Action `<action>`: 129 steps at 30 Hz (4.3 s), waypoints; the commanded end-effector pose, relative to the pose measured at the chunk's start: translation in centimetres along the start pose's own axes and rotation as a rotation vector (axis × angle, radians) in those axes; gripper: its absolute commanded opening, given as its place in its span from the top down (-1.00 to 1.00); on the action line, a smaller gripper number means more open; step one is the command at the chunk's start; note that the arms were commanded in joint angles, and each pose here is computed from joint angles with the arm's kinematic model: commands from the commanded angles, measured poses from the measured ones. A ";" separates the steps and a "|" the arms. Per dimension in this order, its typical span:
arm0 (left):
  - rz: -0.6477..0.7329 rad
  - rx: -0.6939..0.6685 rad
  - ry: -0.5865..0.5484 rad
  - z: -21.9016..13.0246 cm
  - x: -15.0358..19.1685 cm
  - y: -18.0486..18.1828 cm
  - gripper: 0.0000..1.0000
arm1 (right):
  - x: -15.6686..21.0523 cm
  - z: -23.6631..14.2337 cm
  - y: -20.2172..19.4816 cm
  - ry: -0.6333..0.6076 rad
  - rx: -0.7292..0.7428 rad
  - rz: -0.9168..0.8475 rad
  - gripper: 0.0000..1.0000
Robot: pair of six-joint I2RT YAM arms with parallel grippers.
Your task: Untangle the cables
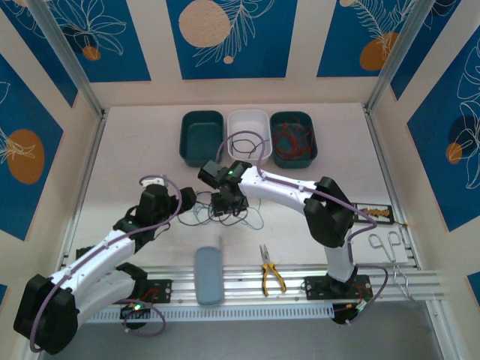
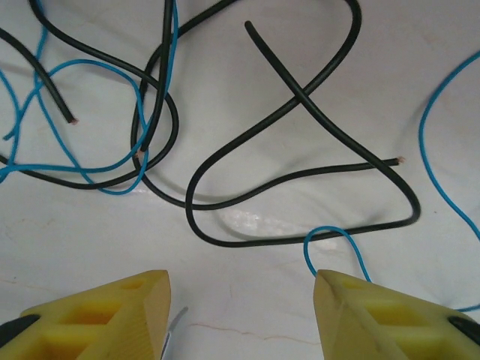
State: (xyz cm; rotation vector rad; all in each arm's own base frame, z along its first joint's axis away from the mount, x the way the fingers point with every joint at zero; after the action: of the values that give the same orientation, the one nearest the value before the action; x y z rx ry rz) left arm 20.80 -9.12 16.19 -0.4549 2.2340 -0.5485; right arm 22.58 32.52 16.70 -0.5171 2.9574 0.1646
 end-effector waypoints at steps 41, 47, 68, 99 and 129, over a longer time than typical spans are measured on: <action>0.029 0.072 -0.005 0.1 -0.7 -1.1 -1.00 | -1.9 -9.5 -0.2 -0.205 -0.302 -0.104 1.00; 0.031 0.090 -0.009 0.1 -1.0 -1.5 -1.00 | -1.9 -13.8 -1.0 -0.335 -0.398 -0.144 1.00; 0.030 0.084 -0.014 -0.1 -0.9 -1.3 -1.00 | -6.8 -17.0 -7.3 -0.435 -0.315 0.000 1.00; 0.017 0.089 -0.003 -0.6 -0.4 -0.8 -1.00 | -17.8 -6.3 -13.7 -0.184 -0.086 -0.003 1.00; 0.019 0.081 0.001 -0.5 -0.4 -0.8 -1.00 | -20.0 1.3 -12.5 -0.101 -0.306 -0.028 0.98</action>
State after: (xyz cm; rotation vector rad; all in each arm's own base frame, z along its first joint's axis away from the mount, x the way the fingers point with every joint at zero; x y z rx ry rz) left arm 20.75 -9.66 16.95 -0.3820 2.2096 -0.6285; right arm 45.92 26.80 16.59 -0.5454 2.8587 0.5286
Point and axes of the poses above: each hand's point on the last joint's axis, 136 mm out from that joint toward the fingers, its own z axis out along the fingers, its own y axis along the line the jaws close on, x = y × z, the point moved 9 cm from there along -z, back along the fingers, and after that the axes turned 5 degrees about -z, right-handed, at the moved point
